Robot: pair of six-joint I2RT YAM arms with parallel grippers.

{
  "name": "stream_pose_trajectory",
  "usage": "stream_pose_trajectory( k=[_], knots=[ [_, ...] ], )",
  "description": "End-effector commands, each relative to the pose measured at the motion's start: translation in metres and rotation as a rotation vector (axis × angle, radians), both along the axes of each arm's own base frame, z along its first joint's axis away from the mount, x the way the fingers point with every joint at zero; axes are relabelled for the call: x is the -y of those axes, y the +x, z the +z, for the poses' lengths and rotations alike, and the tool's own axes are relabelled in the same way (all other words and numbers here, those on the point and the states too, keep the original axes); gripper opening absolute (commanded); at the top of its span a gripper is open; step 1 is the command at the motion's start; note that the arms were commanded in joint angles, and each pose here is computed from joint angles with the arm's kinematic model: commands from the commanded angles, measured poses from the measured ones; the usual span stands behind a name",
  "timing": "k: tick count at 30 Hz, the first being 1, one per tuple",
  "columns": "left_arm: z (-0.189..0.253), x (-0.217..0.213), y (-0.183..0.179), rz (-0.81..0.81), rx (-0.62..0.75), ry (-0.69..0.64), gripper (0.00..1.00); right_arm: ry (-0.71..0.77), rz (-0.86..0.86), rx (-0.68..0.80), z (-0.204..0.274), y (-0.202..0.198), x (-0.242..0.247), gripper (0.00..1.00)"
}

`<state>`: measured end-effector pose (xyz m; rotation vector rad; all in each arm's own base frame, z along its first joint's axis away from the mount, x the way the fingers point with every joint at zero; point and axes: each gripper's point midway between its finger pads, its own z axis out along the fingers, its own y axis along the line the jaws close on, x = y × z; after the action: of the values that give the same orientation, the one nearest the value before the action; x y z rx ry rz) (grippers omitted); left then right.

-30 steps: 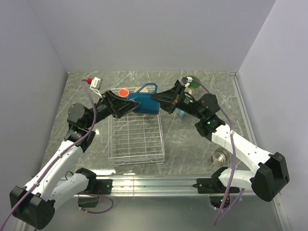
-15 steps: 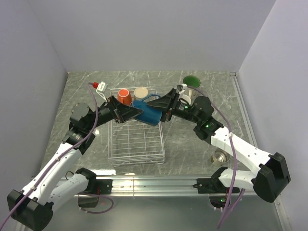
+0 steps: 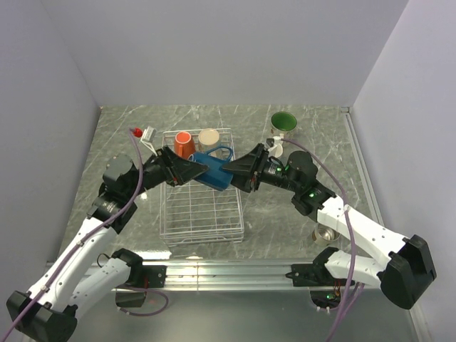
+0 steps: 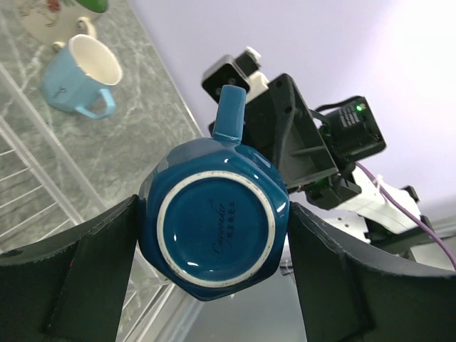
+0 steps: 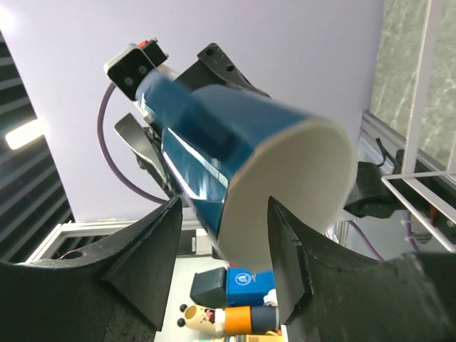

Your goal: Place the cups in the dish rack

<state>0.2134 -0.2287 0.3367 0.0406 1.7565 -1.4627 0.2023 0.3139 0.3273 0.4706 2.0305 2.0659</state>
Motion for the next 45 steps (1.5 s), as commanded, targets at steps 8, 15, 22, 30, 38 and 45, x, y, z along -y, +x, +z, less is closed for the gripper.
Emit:
stream_pose_trajectory(
  k=[8,15,22,30,38,45],
  knots=[
    [0.024,-0.033,0.013,0.222,0.108,0.099,0.01,-0.045,-0.01,0.028,-0.013,-0.006,0.012,0.58],
    [-0.011,-0.059,0.028,0.357,0.085,0.294,0.01,-0.1,-0.037,0.031,-0.029,-0.009,0.026,0.58],
    [-0.054,-0.084,0.05,0.492,0.031,0.464,0.0,-0.128,-0.072,0.031,-0.039,-0.013,0.045,0.57],
    [-0.101,-0.106,0.08,0.575,-0.04,0.718,0.01,-0.165,-0.119,0.019,-0.051,-0.015,0.064,0.56],
    [-0.118,-0.097,0.093,0.505,0.013,0.805,0.0,-0.191,-0.152,0.009,-0.062,-0.019,0.078,0.55],
    [-0.129,-0.093,0.101,0.432,0.09,0.895,0.0,-0.205,-0.169,-0.004,-0.071,-0.021,0.085,0.55]
  ],
)
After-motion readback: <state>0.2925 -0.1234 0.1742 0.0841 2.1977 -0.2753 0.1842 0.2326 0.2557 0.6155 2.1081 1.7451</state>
